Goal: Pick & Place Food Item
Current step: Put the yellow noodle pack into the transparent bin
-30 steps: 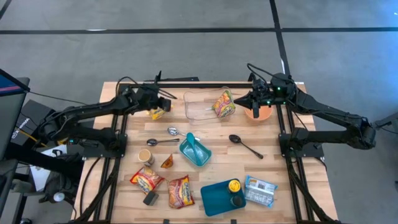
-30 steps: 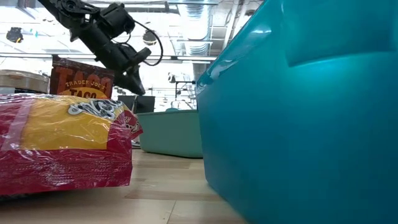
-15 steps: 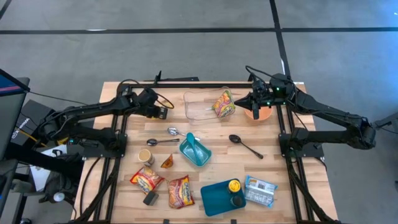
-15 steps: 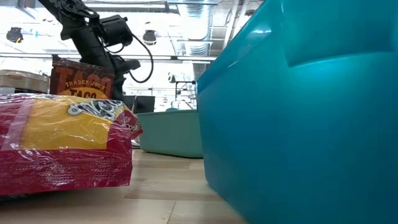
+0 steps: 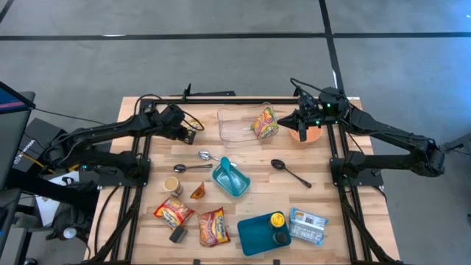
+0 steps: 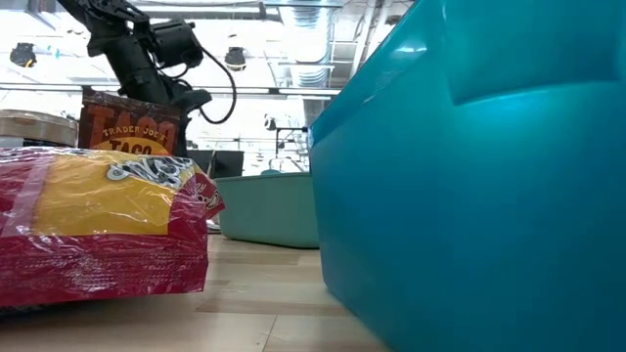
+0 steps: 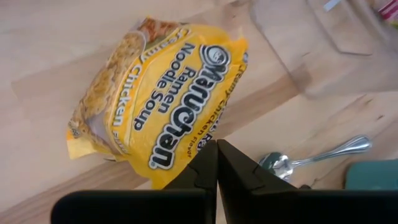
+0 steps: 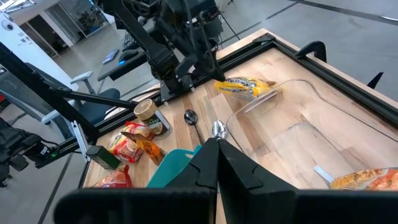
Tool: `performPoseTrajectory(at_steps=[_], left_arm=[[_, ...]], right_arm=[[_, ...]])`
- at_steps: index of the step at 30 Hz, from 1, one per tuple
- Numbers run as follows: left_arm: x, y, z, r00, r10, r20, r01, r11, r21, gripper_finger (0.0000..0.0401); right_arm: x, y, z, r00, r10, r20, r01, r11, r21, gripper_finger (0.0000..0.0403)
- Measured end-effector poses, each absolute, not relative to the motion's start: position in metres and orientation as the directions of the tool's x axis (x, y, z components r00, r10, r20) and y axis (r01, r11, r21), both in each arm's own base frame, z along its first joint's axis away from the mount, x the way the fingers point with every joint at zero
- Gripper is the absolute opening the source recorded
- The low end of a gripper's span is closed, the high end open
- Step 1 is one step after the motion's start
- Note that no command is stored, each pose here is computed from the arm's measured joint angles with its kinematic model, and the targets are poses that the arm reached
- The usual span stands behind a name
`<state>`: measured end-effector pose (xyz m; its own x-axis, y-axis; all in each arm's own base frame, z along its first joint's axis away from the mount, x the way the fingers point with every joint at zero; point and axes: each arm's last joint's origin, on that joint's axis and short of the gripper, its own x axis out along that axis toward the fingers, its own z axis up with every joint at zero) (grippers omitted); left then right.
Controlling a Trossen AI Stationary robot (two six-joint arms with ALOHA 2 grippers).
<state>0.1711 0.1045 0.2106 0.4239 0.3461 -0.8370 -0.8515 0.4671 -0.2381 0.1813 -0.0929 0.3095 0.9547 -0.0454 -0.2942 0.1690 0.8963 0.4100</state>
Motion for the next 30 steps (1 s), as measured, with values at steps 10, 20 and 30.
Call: performPoseTrajectory(at_steps=[10,20,30], left_arm=[[0.1668,0.1020,0.2187,0.456,0.366,-0.811,-0.841,0.474,-0.259,0.0006],[0.1668,0.1020,0.2186,0.457,0.364,-0.812,-0.840,0.476,-0.259,0.0106],[0.1648,0.0996,0.2165,0.411,0.377,-0.830,-0.799,0.587,-0.129,0.0176]], right_arm=[[0.1813,-0.0929,0.3095,0.955,-0.045,-0.294,0.169,0.896,0.410,0.0000],[0.1809,-0.0926,0.3081,0.951,-0.043,-0.308,0.175,0.893,0.415,0.0000],[0.1809,-0.0926,0.3081,0.951,-0.043,-0.307,0.175,0.893,0.415,0.0000]])
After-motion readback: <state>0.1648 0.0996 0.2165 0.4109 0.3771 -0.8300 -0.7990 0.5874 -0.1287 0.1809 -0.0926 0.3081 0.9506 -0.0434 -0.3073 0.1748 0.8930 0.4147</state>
